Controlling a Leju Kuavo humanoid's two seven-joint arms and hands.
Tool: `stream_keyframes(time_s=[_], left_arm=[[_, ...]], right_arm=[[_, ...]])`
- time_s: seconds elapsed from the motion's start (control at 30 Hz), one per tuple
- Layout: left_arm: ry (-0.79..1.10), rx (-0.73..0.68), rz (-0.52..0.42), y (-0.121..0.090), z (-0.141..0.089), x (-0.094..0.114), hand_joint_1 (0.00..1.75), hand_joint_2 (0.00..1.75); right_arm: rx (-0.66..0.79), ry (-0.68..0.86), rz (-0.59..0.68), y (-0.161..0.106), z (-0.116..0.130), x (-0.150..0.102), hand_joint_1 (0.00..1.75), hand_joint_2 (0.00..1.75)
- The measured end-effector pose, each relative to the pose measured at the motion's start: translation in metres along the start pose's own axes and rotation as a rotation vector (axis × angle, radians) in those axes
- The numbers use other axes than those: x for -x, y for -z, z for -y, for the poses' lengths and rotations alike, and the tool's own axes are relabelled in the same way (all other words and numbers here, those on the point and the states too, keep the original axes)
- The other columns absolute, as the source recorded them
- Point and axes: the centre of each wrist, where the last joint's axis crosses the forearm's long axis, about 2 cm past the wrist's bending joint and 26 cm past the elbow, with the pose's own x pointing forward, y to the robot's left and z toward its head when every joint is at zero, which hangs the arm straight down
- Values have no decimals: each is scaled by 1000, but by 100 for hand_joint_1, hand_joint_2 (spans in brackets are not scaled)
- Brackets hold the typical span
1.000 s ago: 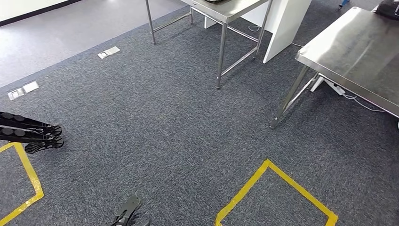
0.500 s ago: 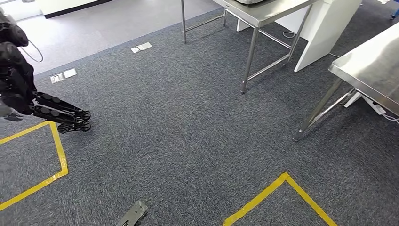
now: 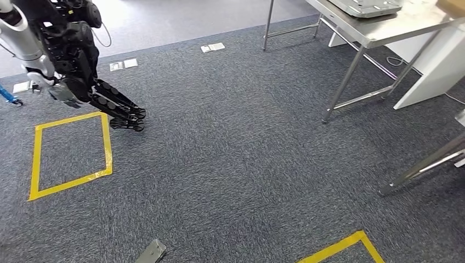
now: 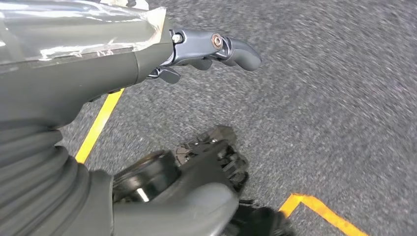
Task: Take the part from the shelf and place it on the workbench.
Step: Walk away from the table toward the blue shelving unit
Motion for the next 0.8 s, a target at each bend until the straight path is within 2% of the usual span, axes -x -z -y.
stream_keyframes(time_s=[0.33,0.8], left_arm=[[-8,-4,-24,-5,1,10,0,175],[-32,-3,-38,-2,-4,12,0,175]], right_arm=[[2,-18,-7,-1,2,0,0,0],[8,-35,-14,-1,3,0,0,0]])
